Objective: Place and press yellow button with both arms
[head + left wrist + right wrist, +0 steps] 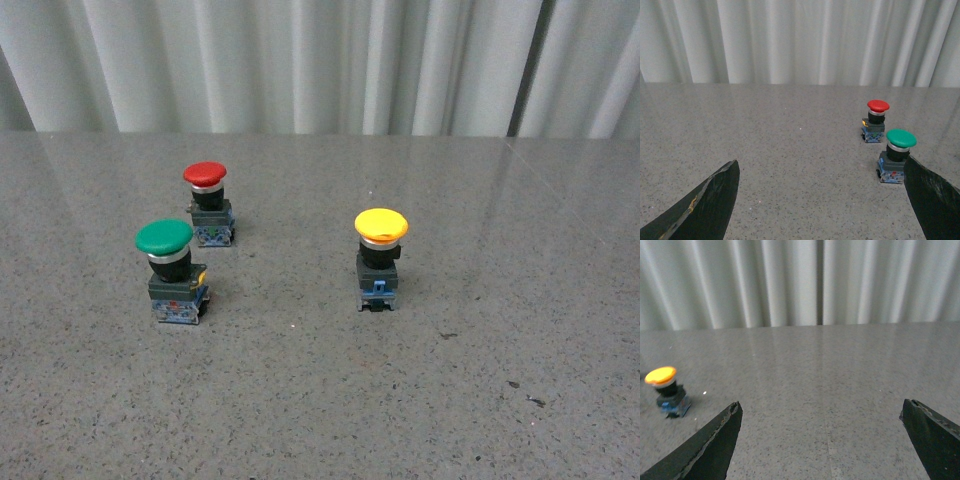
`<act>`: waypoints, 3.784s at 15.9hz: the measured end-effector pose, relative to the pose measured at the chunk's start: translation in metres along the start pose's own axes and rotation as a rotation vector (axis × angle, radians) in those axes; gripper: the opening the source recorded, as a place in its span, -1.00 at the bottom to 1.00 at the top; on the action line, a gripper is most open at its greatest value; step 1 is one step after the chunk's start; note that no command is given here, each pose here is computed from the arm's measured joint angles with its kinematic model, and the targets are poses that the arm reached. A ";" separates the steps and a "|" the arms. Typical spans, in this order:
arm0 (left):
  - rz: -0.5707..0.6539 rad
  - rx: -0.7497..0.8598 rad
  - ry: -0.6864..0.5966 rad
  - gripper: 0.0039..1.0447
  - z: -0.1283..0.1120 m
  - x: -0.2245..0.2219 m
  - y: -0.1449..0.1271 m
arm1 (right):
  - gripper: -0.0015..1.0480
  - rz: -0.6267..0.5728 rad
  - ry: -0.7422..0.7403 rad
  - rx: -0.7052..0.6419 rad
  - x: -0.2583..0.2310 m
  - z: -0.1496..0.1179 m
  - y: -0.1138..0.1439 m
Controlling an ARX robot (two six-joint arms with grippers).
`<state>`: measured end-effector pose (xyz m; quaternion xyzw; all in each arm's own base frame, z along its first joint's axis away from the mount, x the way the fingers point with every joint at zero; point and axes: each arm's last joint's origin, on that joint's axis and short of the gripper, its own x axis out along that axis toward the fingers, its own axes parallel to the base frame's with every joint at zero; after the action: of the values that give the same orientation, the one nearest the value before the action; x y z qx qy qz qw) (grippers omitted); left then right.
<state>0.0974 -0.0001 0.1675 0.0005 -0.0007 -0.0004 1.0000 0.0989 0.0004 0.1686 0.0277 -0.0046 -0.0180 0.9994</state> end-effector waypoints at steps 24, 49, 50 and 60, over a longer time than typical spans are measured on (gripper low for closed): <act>0.000 0.000 0.000 0.88 0.000 0.000 0.000 | -0.96 0.548 0.404 -0.069 0.198 0.019 0.169; 0.000 0.000 0.000 0.88 0.000 0.000 0.000 | -0.96 0.520 0.412 -0.034 0.198 0.040 0.161; 0.000 0.000 0.000 0.88 0.000 0.000 0.000 | -0.96 0.559 0.291 0.027 0.192 0.071 0.165; 0.000 0.000 0.000 0.88 0.000 0.000 0.000 | -0.96 0.246 0.048 0.153 0.101 0.101 0.079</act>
<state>0.0974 -0.0001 0.1675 0.0003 -0.0009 -0.0004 1.0000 0.2015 0.0704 0.2744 0.1033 0.0146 0.1059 0.9889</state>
